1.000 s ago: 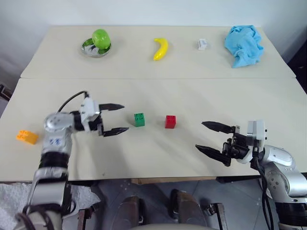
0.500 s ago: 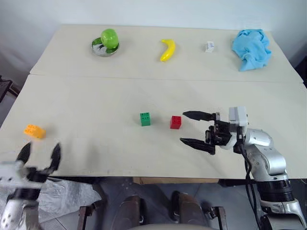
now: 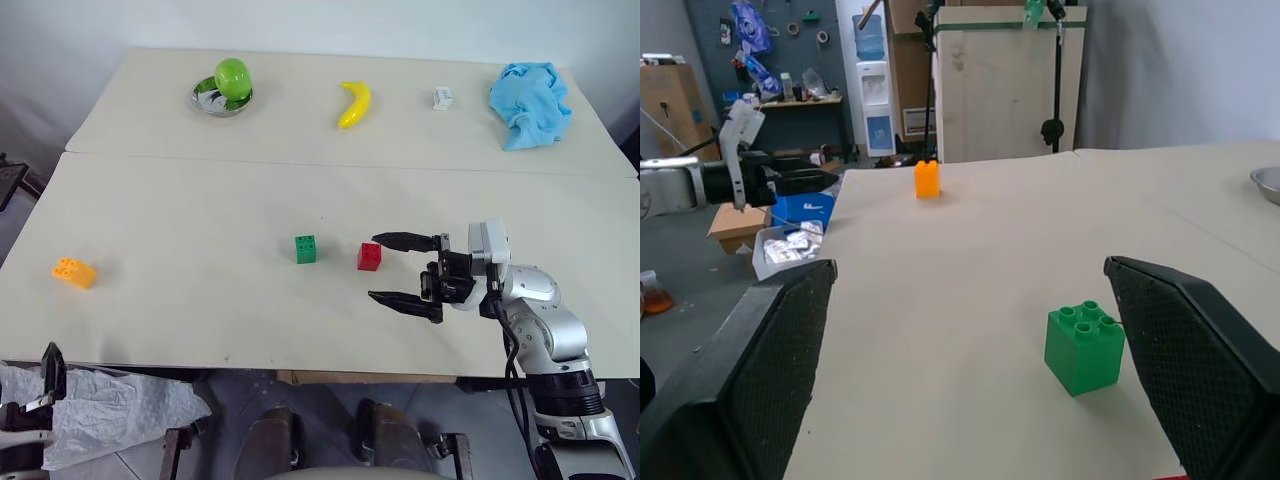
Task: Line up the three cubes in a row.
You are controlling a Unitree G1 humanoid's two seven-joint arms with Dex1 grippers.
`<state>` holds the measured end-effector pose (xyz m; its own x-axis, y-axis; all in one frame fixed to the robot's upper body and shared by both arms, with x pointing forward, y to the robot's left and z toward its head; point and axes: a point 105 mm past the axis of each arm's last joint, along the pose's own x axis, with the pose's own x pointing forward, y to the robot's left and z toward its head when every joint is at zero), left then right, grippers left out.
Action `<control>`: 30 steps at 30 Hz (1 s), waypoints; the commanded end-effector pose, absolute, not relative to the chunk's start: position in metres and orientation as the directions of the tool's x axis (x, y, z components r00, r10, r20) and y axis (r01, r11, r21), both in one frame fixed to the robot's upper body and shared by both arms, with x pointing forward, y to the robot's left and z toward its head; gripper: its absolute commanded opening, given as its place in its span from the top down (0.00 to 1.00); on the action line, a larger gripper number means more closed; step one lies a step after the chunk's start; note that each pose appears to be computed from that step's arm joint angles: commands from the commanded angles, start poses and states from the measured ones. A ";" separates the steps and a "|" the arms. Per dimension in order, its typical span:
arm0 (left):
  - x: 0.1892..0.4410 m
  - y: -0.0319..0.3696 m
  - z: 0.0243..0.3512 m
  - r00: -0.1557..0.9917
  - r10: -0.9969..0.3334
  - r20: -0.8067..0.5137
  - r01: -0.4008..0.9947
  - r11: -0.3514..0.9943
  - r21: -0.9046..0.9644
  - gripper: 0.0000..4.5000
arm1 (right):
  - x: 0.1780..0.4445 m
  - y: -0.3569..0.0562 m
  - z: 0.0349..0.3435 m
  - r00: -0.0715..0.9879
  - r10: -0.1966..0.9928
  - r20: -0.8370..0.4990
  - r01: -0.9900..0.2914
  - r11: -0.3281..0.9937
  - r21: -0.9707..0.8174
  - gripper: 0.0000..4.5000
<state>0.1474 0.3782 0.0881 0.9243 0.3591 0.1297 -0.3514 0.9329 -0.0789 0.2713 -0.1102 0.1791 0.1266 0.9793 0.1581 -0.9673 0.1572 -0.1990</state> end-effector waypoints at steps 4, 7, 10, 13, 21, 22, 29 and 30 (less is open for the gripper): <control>0.195 0.409 0.122 0.989 0.122 0.080 -0.127 0.990 0.062 0.00 | 0.270 -0.107 0.180 0.117 0.980 0.162 -0.962 0.153 -0.228 0.00; 0.222 0.417 0.129 0.999 0.031 0.017 -0.033 0.993 0.114 0.00 | 0.274 -0.111 0.183 0.136 0.977 0.162 -0.952 0.174 -0.253 0.00; 0.239 0.419 0.132 1.000 -0.018 0.005 0.017 0.995 0.100 0.00 | 0.274 -0.112 0.183 0.141 0.977 0.162 -0.948 0.180 -0.263 0.00; 0.249 0.418 0.132 0.998 -0.054 -0.013 0.055 0.992 0.111 0.00 | 0.271 -0.113 0.182 0.147 0.975 0.165 -0.947 0.187 -0.262 0.00; 0.239 0.412 0.113 0.992 -0.111 -0.067 0.115 0.992 0.057 0.35 | 0.267 -0.119 0.180 0.201 0.964 0.171 -0.933 0.242 -0.266 0.00; 0.236 0.414 0.109 0.992 -0.105 -0.076 0.110 0.992 0.055 0.42 | 0.267 -0.120 0.180 0.206 0.964 0.171 -0.932 0.246 -0.264 0.00; 0.245 0.404 0.116 0.987 -0.154 -0.046 0.158 0.984 0.082 0.67 | 0.266 -0.120 0.179 0.215 0.961 0.172 -0.932 0.254 -0.259 0.00; 0.251 0.398 0.123 0.982 -0.186 -0.022 0.187 0.978 0.088 0.67 | 0.266 -0.120 0.179 0.216 0.961 0.170 -0.932 0.255 -0.259 0.00</control>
<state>0.2445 0.4053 0.1057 0.9872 -0.1401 -0.0756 0.1438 0.9886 0.0452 0.2692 -0.1182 0.1697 0.2208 0.9629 0.1551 -0.9424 0.2516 -0.2203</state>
